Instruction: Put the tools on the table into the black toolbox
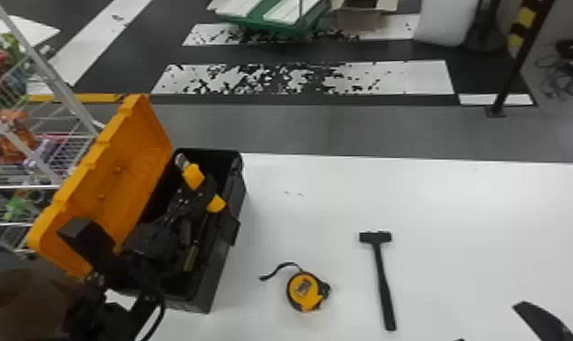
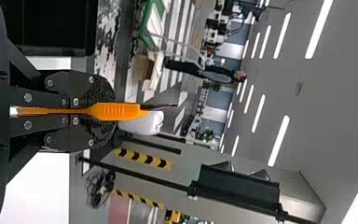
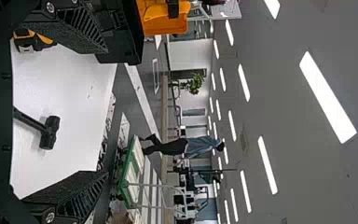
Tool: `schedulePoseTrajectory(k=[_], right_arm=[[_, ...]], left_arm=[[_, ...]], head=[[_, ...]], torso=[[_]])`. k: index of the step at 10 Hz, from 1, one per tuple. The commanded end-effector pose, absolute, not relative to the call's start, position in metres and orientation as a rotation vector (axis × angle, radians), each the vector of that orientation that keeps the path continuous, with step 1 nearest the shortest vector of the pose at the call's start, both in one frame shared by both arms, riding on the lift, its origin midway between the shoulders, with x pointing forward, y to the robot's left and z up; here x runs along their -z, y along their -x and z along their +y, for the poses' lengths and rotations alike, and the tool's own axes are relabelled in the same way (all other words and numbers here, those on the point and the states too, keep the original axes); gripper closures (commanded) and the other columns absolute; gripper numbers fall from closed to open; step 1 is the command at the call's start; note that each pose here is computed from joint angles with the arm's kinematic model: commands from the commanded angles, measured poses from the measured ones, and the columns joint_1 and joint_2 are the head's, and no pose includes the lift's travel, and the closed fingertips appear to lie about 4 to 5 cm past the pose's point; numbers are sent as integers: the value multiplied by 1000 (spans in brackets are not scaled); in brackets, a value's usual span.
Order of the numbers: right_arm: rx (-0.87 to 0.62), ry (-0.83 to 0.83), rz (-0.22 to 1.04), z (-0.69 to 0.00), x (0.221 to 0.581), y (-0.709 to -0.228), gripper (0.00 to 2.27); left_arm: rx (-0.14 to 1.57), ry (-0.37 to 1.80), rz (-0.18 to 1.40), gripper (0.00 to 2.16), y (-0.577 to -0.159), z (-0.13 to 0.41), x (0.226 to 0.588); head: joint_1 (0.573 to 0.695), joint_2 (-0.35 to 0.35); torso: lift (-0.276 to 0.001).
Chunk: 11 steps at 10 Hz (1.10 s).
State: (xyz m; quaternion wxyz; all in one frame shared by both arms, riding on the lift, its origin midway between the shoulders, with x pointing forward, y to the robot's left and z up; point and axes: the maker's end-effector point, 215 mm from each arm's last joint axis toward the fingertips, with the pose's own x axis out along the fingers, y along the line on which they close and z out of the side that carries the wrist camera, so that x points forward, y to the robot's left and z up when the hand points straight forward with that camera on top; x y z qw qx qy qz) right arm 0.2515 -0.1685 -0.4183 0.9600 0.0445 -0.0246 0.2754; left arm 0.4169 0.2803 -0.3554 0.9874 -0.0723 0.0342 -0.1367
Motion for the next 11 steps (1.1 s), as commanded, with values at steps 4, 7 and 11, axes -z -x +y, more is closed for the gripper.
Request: schedulePoseTrajectory(k=[4, 7, 11], right_arm=[[-558, -86, -56, -173, 418, -248, 93], [-561, -87, -60, -172, 417, -248, 97], [-561, -87, -62, -172, 416, -248, 107]], left_arm=[[164, -19, -3, 2138, -422, 310, 383], [111, -55, 14, 1690, -426, 326, 402], [70, -59, -8, 46, -419, 341, 386]], head=[[695, 224], [695, 244], [695, 283]], torso=[[-39], [-39], [-39]])
